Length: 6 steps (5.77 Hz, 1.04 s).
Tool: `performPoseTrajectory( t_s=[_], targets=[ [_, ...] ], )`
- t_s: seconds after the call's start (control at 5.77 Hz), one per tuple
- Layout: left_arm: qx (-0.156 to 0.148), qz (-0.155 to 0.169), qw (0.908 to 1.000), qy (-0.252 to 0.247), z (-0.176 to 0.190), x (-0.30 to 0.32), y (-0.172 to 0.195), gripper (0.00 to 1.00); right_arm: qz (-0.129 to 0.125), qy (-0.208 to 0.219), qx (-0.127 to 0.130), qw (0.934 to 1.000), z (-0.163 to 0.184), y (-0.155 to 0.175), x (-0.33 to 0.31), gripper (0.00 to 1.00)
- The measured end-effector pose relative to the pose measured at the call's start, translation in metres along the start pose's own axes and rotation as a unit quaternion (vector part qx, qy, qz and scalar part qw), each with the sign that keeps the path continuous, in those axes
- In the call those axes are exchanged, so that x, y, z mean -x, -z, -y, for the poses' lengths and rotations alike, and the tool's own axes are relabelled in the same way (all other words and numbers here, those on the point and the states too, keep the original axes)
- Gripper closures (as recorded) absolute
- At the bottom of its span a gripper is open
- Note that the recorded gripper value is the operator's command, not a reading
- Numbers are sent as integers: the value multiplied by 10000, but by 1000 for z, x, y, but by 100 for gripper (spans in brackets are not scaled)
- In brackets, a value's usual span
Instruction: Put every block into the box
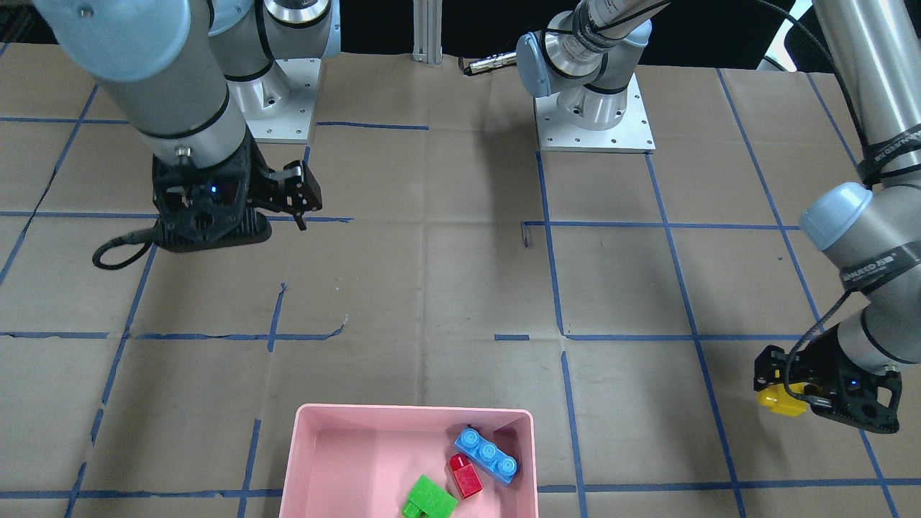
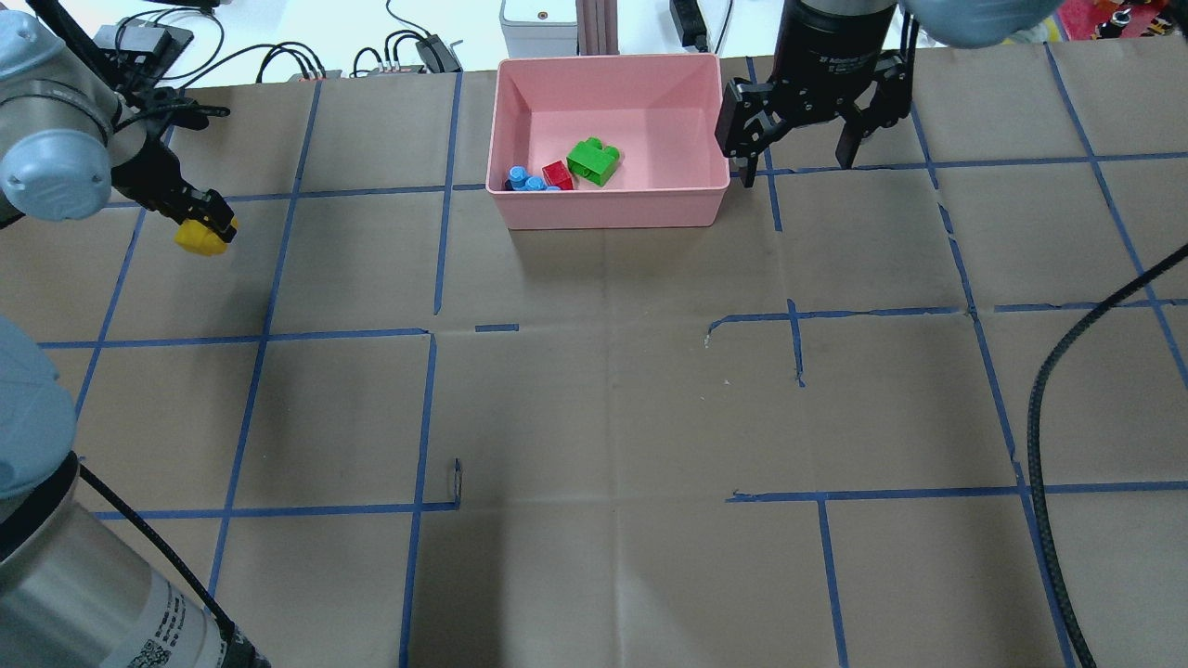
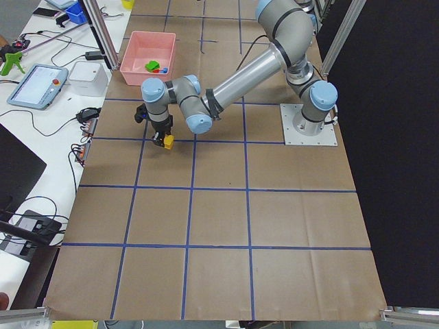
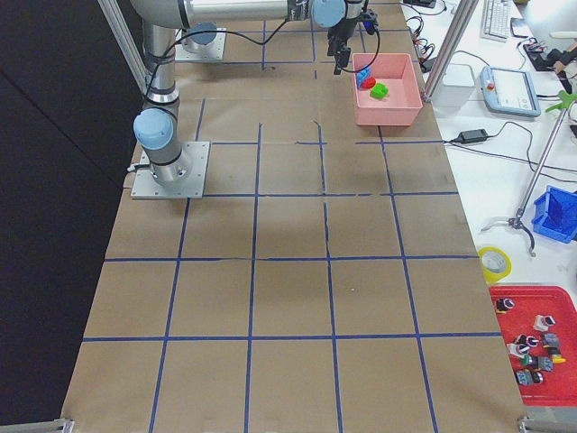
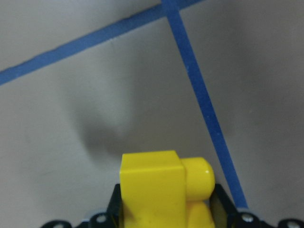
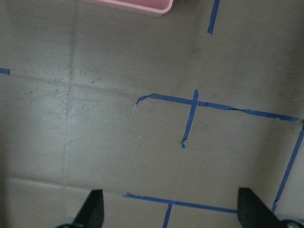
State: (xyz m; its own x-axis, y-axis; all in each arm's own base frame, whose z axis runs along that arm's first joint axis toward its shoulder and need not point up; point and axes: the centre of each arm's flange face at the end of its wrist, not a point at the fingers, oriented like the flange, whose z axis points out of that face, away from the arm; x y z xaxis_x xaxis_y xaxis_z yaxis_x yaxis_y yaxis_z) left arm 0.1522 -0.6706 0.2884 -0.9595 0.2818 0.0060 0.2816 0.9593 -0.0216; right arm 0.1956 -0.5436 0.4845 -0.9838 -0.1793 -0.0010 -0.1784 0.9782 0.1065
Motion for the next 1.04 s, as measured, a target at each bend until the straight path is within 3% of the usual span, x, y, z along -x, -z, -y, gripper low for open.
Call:
performPoseTrajectory(
  t_s=[0.35,0.52,1.04],
  targets=[
    [255,-274,9950,931,33,-58,102,89,-7,-34,96,9999,-46,-3,-2,0],
    [304,-375,9898,1344,58,-107,129,89,-4,-45,75,10000,-55,-2,-3,1],
    [102,-335,9753,2179,148,-287,142,89,-17,-39,-108,9999,-96,-8,-1,0]
  ],
)
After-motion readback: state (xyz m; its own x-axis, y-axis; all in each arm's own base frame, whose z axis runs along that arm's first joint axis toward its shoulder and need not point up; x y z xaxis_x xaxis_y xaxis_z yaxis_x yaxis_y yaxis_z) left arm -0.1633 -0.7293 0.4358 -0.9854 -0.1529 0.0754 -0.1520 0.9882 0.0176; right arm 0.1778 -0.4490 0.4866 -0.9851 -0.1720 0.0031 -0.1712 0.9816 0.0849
